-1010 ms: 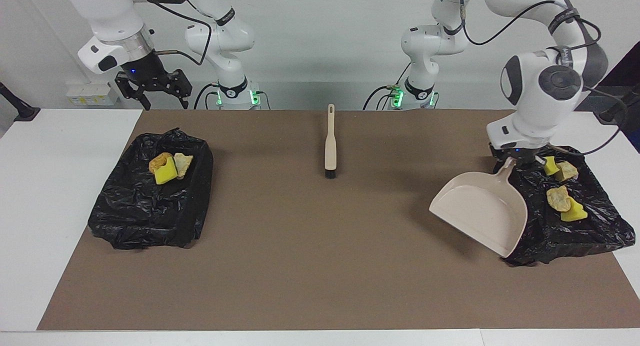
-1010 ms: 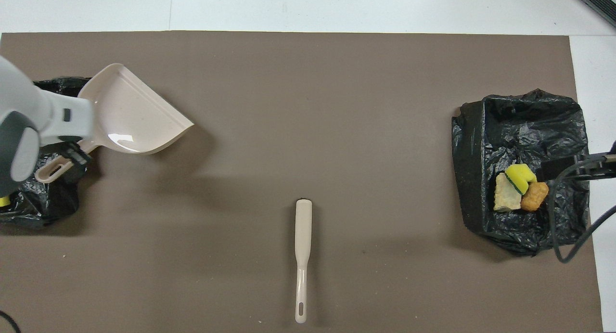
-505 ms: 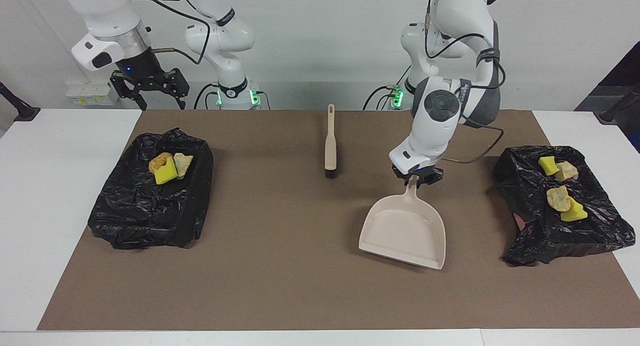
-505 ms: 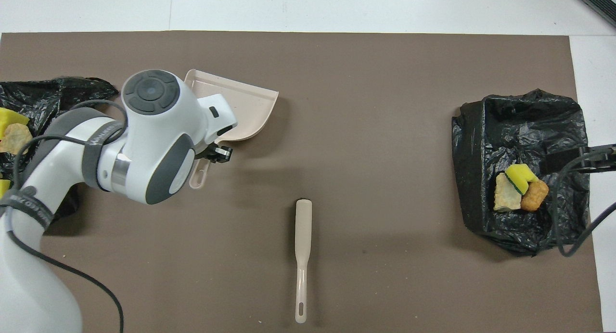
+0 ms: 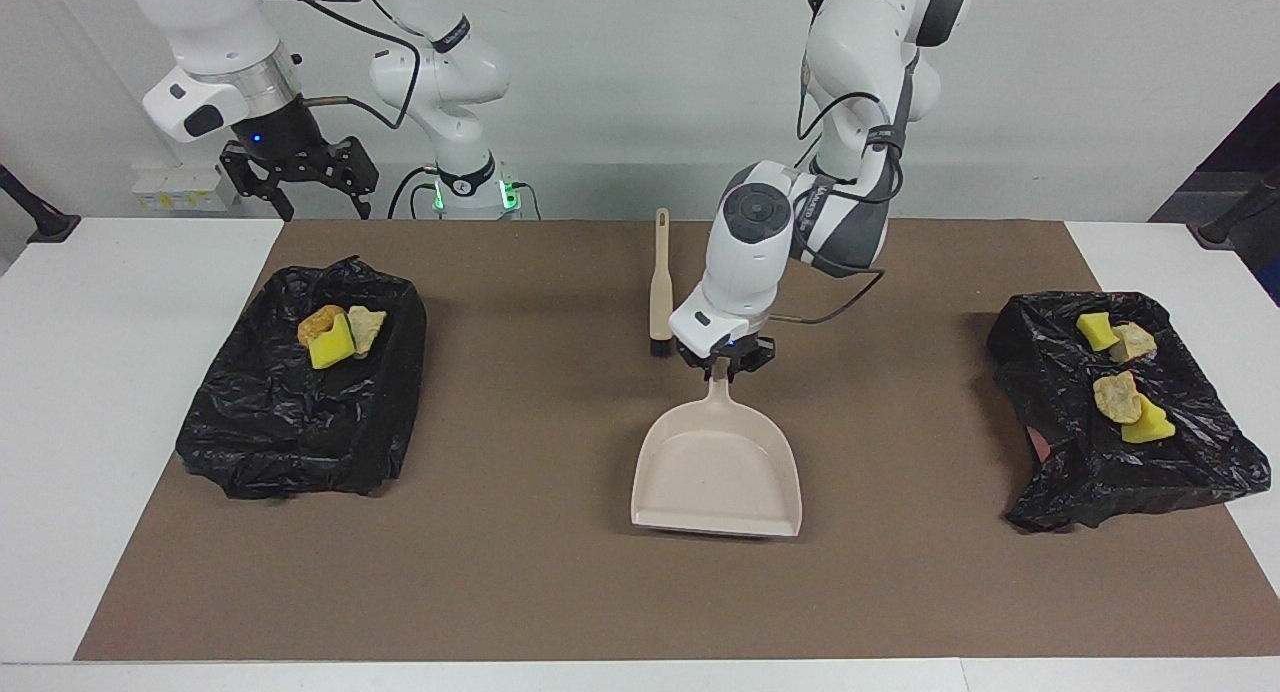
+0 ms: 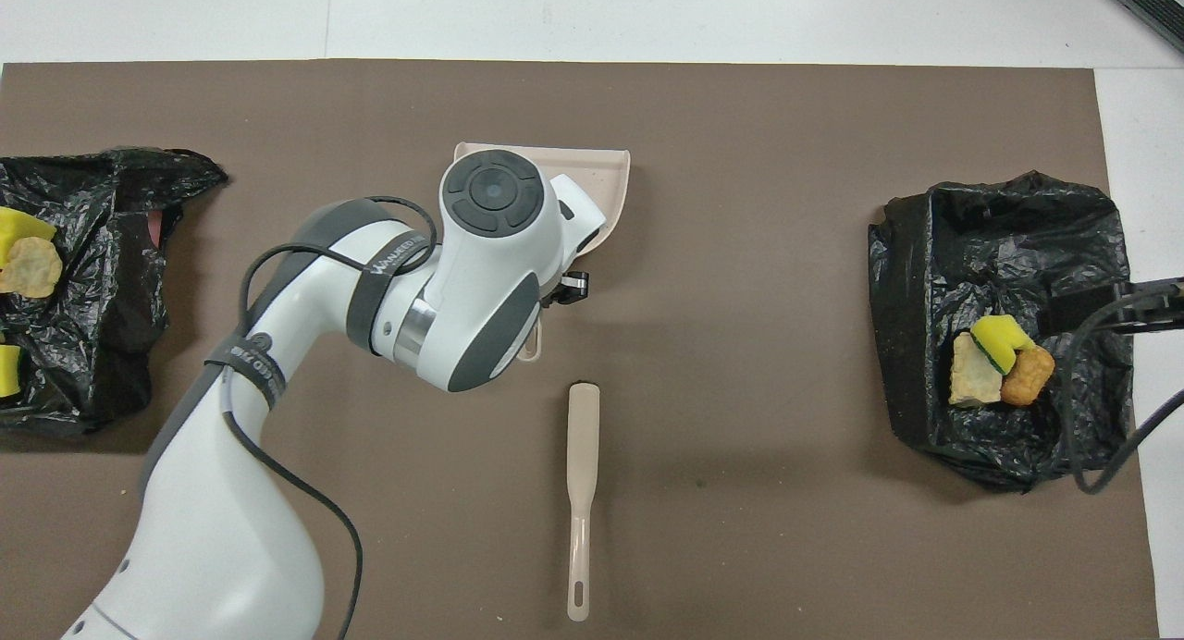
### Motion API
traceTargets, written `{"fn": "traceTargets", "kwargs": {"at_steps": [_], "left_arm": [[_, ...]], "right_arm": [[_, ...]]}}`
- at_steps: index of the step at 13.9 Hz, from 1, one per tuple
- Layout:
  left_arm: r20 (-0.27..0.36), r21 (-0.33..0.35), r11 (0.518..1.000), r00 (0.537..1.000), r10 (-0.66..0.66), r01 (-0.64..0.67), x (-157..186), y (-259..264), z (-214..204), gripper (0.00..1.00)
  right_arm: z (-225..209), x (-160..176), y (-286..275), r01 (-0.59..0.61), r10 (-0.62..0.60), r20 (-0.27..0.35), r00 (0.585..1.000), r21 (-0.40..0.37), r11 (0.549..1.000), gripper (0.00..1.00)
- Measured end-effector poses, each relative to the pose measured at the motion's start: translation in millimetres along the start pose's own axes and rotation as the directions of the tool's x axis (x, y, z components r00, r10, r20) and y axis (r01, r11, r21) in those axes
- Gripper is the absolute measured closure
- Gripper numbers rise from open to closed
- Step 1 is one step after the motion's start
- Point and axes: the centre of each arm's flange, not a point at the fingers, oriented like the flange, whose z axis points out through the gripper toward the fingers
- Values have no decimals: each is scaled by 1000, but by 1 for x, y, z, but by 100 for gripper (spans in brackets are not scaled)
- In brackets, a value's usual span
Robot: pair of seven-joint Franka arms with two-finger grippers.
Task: Sweep and dump trash in bin
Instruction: 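Bring the empty dustpan back to table center with the left gripper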
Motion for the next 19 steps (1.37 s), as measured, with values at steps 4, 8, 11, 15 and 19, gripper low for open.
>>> {"fn": "traceTargets", "kwargs": {"at_steps": [4,8,11,15,19], "left_arm": [[2,0,996,996,-85,85,8,33,20,68],[12,3,996,996,-93,93,6,42,30,68],[8,2,995,995,-95,95,8,41,28,41],[-15,-4,993,993,-119,119,13,23,6,0],[-34,9,994,994,-105,106,2,-69,-52,0]], "right_arm": [[0,0,0,0,0,1,1000,0,1000,0],[0,0,0,0,0,1,1000,0,1000,0],[0,0,0,0,0,1,1000,0,1000,0],[0,0,-1,3,-3,1,1000,0,1000,0],[0,0,-3,6,-6,1,1000,0,1000,0]]}}
